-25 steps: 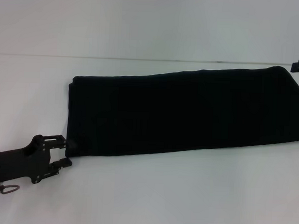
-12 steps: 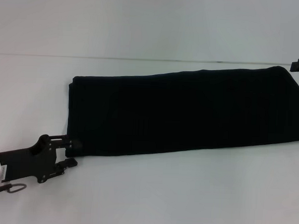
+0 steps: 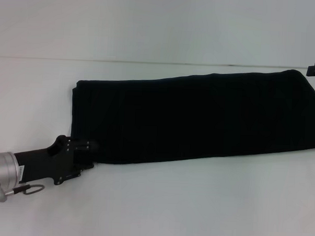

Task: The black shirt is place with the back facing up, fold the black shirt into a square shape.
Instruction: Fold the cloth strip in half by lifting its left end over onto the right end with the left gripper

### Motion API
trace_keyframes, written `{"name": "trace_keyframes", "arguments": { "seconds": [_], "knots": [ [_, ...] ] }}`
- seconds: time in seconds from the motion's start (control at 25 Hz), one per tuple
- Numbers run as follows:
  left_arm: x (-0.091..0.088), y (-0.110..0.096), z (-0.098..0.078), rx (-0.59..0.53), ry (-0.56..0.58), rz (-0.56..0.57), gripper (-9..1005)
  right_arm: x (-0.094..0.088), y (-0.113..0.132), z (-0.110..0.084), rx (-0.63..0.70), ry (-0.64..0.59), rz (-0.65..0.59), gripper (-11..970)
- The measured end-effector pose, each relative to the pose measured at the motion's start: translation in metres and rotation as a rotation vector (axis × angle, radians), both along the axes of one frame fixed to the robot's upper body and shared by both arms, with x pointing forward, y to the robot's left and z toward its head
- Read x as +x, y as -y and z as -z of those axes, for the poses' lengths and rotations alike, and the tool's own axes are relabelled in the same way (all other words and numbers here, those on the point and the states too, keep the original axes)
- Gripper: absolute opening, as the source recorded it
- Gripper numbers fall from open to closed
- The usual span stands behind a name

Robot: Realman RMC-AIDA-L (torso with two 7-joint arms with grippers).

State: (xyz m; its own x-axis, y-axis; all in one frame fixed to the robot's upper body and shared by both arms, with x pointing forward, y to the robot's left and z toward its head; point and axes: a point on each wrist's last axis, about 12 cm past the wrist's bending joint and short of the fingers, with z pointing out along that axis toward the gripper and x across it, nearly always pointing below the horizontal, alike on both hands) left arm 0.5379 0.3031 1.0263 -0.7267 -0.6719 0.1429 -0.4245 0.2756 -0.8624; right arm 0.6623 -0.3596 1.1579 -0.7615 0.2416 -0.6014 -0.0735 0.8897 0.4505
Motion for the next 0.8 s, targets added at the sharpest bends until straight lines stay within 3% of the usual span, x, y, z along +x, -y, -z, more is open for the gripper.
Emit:
{"name": "trace_keyframes", "arguments": {
  "seconds": [0.48,0.8],
  "knots": [
    [0.0084,0.0014,-0.0072,-0.049,0.078,-0.064,509,-0.0009,0.0036,-0.0018,0.023,0.008,0.013,733],
    [0.0013,0.0038,0.0006,-0.034,0.032,-0.031,507,-0.002,0.0058,-0.0017,0.029,0.009,0.019,733]
  ]
}}
